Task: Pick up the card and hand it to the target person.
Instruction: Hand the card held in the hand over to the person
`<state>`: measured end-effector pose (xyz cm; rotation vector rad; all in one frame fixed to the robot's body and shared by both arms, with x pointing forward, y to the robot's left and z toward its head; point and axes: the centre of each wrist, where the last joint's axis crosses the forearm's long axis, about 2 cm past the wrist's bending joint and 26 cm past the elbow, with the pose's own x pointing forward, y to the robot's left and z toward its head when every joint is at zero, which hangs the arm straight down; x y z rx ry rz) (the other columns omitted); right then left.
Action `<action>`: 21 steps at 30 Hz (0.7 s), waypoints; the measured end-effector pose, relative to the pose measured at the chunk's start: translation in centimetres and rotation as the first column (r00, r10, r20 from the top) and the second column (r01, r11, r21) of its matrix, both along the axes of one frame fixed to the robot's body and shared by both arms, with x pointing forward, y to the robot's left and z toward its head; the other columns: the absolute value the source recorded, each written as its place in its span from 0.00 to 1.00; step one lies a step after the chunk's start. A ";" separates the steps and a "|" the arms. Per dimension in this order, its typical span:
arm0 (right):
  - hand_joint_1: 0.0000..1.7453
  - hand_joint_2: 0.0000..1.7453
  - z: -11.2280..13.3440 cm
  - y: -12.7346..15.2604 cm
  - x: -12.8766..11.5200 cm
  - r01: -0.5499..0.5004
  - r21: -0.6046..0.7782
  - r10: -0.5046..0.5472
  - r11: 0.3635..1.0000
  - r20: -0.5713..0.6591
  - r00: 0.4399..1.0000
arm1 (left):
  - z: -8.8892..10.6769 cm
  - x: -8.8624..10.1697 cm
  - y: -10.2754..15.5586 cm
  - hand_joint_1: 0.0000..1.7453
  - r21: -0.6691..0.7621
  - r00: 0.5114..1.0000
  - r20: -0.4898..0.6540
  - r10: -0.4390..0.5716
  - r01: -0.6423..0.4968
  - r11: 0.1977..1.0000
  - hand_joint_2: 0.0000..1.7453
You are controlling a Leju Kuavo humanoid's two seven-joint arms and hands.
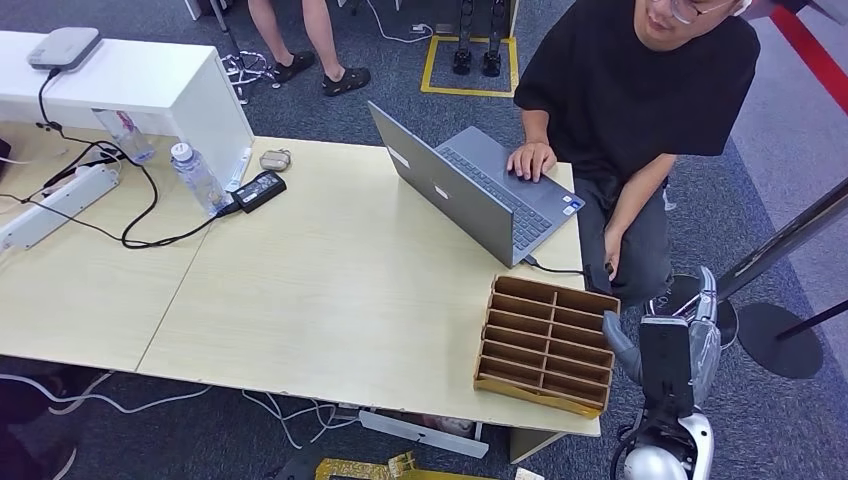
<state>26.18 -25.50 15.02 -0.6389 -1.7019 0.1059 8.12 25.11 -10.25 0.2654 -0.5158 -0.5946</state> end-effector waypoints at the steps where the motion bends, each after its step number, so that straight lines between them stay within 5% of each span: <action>1: 0.00 1.00 0.0 0.0 0.0 0.000 0.001 0.000 1.000 0.001 1.000 | 0.0 0.0 0.0 0.00 0.000 1.000 0.000 0.000 0.000 1.000 0.00; 13: 0.00 1.00 -0.3 0.1 -0.6 -0.007 0.044 0.007 0.999 0.004 1.000 | 0.0 0.0 0.0 0.00 0.000 1.000 0.000 0.007 -0.007 1.000 0.00; 21: 0.00 1.00 -3.0 0.6 -3.8 0.014 0.165 -0.014 0.986 -0.001 1.000 | 0.0 0.0 0.1 0.00 -0.005 1.000 0.002 0.022 -0.022 1.000 0.00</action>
